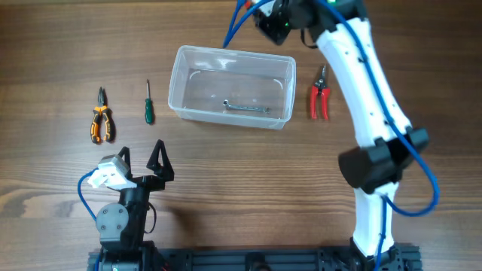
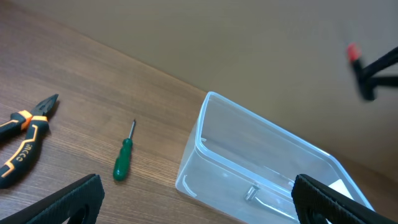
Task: Pack container
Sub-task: 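Carry the red screwdriver into the container and release it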
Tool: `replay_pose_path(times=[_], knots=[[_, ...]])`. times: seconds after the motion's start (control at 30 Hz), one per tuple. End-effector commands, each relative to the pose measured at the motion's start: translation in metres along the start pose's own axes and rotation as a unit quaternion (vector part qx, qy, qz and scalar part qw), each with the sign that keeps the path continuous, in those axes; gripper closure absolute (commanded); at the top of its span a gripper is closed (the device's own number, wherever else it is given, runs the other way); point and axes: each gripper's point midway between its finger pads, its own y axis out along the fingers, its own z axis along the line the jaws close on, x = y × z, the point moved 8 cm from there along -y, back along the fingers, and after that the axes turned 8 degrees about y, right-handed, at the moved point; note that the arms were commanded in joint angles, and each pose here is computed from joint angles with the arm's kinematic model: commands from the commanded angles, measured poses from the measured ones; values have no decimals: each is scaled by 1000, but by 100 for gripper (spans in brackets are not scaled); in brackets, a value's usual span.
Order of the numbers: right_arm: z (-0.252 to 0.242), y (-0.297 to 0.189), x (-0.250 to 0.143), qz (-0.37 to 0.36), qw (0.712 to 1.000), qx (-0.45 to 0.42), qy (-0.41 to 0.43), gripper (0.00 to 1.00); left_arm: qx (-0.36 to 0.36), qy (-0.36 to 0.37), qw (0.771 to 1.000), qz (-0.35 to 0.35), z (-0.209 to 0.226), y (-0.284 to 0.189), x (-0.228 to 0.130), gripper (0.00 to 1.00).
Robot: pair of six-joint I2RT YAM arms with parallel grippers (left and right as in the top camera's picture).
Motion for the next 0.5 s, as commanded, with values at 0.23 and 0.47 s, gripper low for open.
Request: replay_pose_path(times=[0.23, 0.47], knots=[[38, 71, -55, 79, 985, 123, -93, 96, -6, -6, 1000, 1, -1, 0, -2, 0], [68, 113, -100, 129, 973, 166, -91, 96, -6, -7, 1000, 1, -1, 0, -2, 0]])
